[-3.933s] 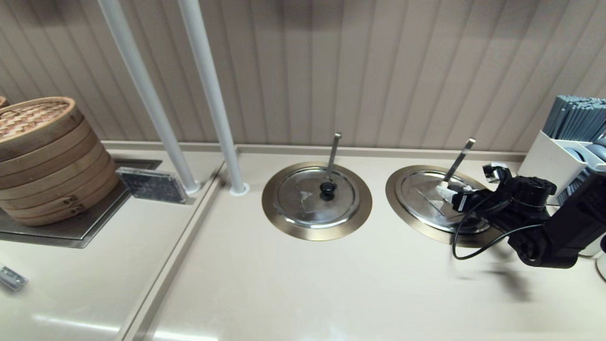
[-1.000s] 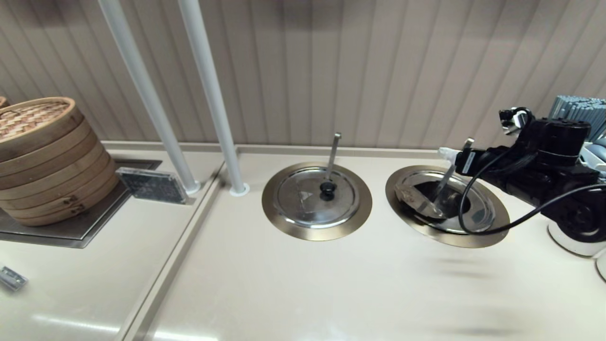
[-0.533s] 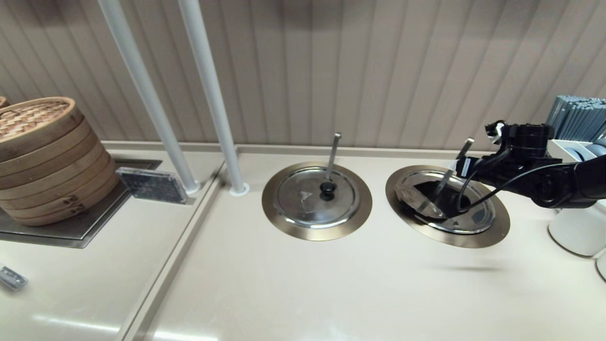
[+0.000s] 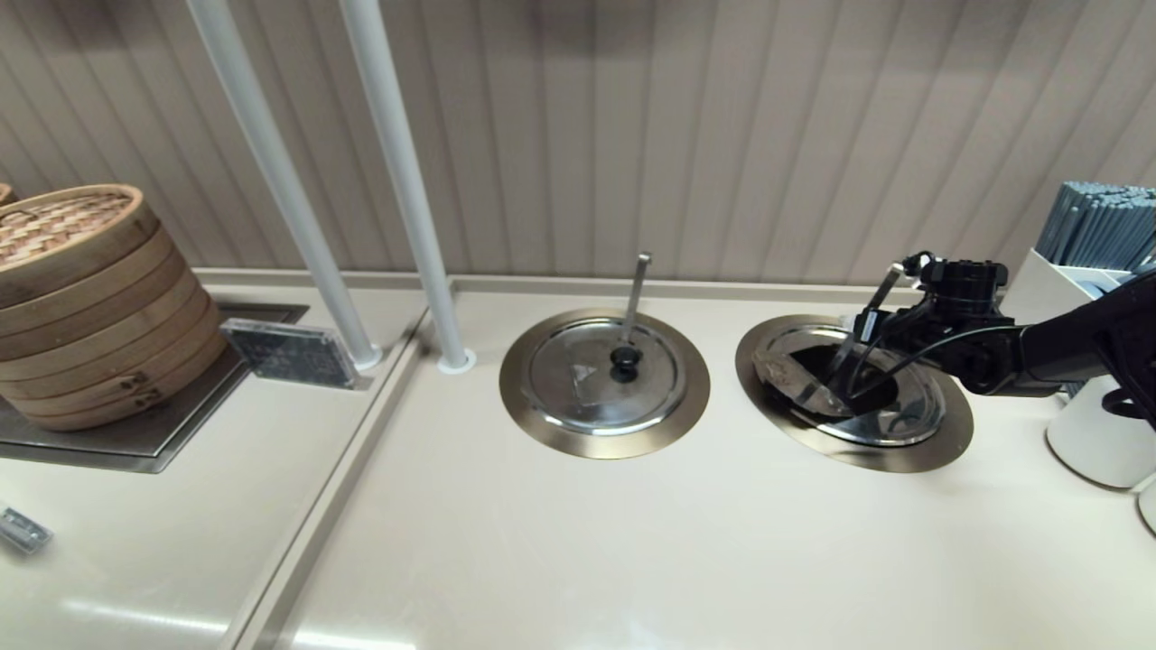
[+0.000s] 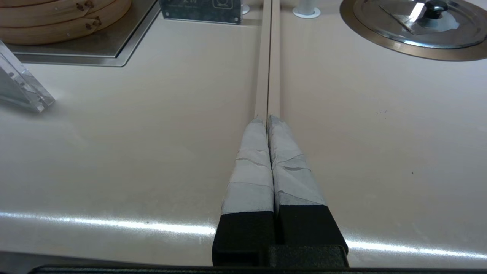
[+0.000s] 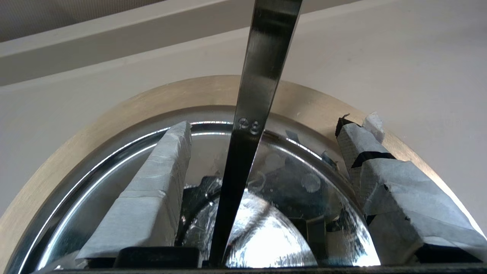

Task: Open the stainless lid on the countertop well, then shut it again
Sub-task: Stir with a spoon

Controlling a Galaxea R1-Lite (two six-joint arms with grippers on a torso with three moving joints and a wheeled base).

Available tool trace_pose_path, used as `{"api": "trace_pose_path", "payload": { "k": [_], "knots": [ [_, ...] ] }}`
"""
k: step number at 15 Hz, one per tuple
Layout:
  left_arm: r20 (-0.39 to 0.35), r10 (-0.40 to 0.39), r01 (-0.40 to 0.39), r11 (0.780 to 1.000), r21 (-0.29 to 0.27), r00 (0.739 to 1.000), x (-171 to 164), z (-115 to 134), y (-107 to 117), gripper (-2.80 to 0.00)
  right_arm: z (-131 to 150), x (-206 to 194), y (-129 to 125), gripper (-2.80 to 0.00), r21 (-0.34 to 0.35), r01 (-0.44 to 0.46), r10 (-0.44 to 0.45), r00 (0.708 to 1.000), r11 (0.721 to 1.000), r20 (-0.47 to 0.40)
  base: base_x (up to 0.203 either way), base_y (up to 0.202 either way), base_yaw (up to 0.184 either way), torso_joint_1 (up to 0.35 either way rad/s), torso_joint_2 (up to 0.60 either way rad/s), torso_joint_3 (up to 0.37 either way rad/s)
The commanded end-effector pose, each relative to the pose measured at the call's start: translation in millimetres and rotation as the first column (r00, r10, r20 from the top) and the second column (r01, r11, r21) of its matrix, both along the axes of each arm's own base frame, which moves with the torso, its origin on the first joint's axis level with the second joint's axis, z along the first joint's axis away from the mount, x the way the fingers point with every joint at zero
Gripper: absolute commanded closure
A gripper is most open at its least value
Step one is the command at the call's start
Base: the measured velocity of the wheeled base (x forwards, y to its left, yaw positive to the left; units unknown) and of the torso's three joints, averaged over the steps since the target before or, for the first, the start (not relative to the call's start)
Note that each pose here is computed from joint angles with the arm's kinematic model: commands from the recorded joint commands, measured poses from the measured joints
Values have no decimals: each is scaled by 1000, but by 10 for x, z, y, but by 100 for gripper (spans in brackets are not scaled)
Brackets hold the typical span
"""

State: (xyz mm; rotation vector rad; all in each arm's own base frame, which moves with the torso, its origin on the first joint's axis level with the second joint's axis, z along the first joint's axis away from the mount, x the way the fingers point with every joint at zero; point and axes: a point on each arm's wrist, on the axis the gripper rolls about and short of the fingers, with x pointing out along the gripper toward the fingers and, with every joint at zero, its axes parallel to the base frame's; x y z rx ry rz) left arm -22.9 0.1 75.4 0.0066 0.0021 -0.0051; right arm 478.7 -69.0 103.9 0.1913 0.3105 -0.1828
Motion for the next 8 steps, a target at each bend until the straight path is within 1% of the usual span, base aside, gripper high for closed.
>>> {"api": "trace_pose_path", "payload": {
  "k": [1,4,8],
  "knots": [
    [-1,1,-1,1000,0,1000,1,-2,0,0,-180,162,-53,-280,2,7,-7,1000,1000,4,0,0,0,0,0,0],
    [0,1,-1,1000,0,1000,0,1,0,0,-179,299,-72,-280,-8,5,-5,999,1000,43,0,0,0,0,0,0],
    [1,1,-1,1000,0,1000,-1,2,0,0,-235,441,-64,-280,-16,0,1,998,1000,70,0,0,0,0,0,0]
  ]
}}
